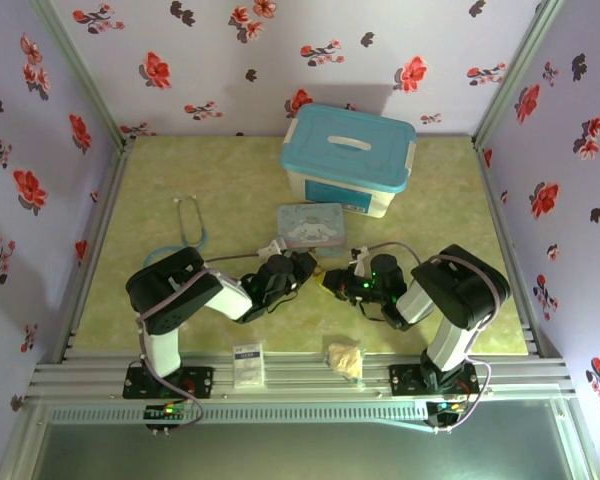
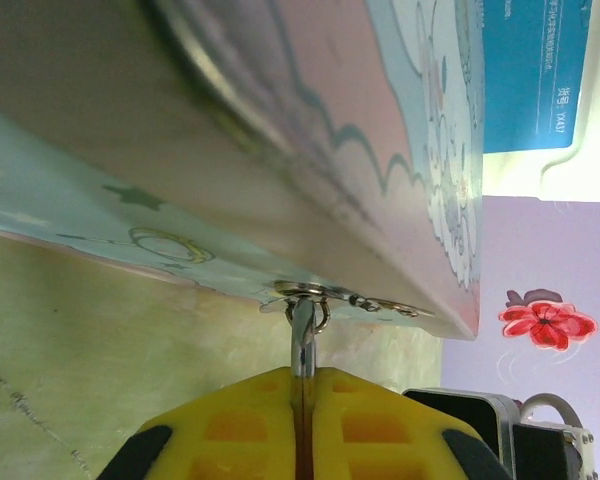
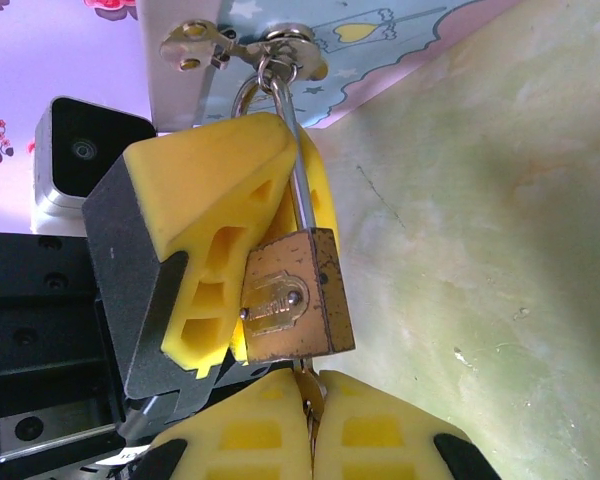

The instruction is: Unlock the padlock with the key

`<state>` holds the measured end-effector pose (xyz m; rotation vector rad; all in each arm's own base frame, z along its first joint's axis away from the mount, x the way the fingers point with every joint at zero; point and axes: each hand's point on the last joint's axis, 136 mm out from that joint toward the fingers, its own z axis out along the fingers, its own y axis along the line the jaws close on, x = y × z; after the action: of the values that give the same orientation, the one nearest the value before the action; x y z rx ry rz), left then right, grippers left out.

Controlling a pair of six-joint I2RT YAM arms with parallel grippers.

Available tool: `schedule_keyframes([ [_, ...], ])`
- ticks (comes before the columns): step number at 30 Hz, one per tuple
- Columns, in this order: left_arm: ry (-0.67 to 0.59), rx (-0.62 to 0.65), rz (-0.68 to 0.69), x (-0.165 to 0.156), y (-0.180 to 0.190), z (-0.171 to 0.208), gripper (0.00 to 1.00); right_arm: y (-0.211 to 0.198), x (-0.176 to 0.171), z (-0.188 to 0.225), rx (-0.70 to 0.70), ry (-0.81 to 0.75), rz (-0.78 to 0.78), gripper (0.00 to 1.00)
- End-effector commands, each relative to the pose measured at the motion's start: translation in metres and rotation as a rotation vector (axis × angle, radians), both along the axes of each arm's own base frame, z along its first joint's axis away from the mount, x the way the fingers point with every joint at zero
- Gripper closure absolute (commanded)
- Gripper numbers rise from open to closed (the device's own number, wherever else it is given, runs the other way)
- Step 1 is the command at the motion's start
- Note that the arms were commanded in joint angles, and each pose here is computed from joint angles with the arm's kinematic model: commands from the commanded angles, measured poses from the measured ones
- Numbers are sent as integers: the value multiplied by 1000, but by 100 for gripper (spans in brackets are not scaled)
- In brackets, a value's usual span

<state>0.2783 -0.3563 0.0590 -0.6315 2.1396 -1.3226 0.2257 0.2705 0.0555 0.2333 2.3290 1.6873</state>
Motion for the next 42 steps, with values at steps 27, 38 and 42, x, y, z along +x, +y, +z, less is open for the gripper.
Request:
schedule_keyframes([
  [27, -27, -101, -142, -15, -26, 32, 100, -5, -1, 40, 92, -198, 42, 81],
  [38, -37, -107, -142, -13, -24, 40, 100, -10, -4, 31, 64, -193, 21, 100],
  [42, -29, -113, -156, -19, -26, 41, 100, -5, 11, 44, 89, -212, -12, 100],
])
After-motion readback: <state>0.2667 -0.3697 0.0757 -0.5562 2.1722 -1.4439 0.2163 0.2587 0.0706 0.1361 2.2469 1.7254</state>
